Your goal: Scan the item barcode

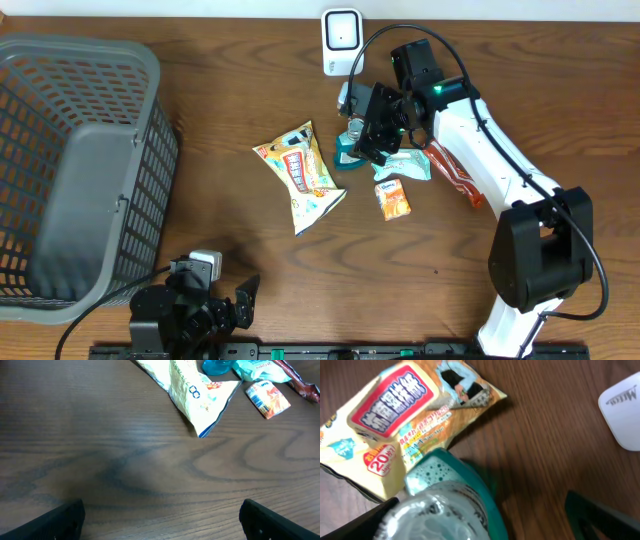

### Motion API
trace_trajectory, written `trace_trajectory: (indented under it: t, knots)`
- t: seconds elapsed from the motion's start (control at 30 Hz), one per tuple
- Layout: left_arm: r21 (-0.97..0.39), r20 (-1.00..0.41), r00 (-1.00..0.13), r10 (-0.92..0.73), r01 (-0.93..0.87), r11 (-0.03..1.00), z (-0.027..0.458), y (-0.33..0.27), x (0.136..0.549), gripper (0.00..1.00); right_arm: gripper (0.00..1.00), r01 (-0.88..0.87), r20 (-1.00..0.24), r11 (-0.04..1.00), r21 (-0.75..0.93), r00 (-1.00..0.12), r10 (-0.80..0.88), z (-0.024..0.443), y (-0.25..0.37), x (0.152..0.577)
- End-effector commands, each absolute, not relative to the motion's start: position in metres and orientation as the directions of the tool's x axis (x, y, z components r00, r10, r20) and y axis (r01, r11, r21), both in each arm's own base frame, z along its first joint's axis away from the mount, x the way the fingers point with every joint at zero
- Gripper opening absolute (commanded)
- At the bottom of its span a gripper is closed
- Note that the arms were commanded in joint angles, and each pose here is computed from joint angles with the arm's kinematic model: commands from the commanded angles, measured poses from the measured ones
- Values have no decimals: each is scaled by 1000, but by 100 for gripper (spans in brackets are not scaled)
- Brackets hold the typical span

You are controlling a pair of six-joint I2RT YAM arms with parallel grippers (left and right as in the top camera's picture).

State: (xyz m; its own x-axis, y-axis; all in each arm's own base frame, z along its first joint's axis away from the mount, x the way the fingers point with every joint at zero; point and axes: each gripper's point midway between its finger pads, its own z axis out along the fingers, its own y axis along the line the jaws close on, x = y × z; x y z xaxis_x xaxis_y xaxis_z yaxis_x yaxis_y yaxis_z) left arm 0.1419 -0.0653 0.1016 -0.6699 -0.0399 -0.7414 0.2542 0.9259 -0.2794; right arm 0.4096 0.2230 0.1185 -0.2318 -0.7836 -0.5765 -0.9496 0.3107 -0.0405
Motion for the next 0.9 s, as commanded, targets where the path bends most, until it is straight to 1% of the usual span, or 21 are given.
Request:
trace_trajectory:
  t: [0.0, 0.1, 0.2, 0.3, 0.33, 0.53, 0.63, 0.77, 0.87]
  knots:
    - [-289, -731, -682, -37, 259, 922, 99, -67, 139, 99, 99, -962, -592, 274, -16, -212, -778, 111, 234, 406]
    - [-289, -731, -682, -37, 259, 922, 99, -67, 139, 99, 99, -966, -583, 257, -5, -206, -786, 103, 242, 403]
    - [-289, -731, -682, -37, 259, 922, 99, -67, 139, 99, 96, -971, -573, 241, 0, -198, -795, 96, 247, 399]
    - [-289, -731, -682, -37, 259, 922, 99, -67, 139, 99, 93, -970, -560, 244, -12, -195, -805, 92, 247, 402]
    - [-289, -731, -682, -37, 259, 922, 99, -67, 139, 99, 91, -969, -559, 245, -16, -195, -806, 91, 247, 403]
    - [-289, -731, -682, -37, 259, 922, 99, -67, 139, 98, 87, -968, -558, 250, -18, -197, -806, 89, 247, 405]
    - [-289, -731, -682, -37, 259, 922, 99, -67, 139, 99, 89, -961, -559, 278, -15, -222, -799, 90, 246, 408]
    - [-289, -731, -682, -37, 259, 922, 99, -67, 139, 99, 99, -941, -559, 339, -16, -273, -783, 97, 243, 415]
    - [-289, -731, -682, -37, 259, 922, 99, -67, 139, 99, 99, -941, -572, 338, -32, -260, -778, 119, 244, 414]
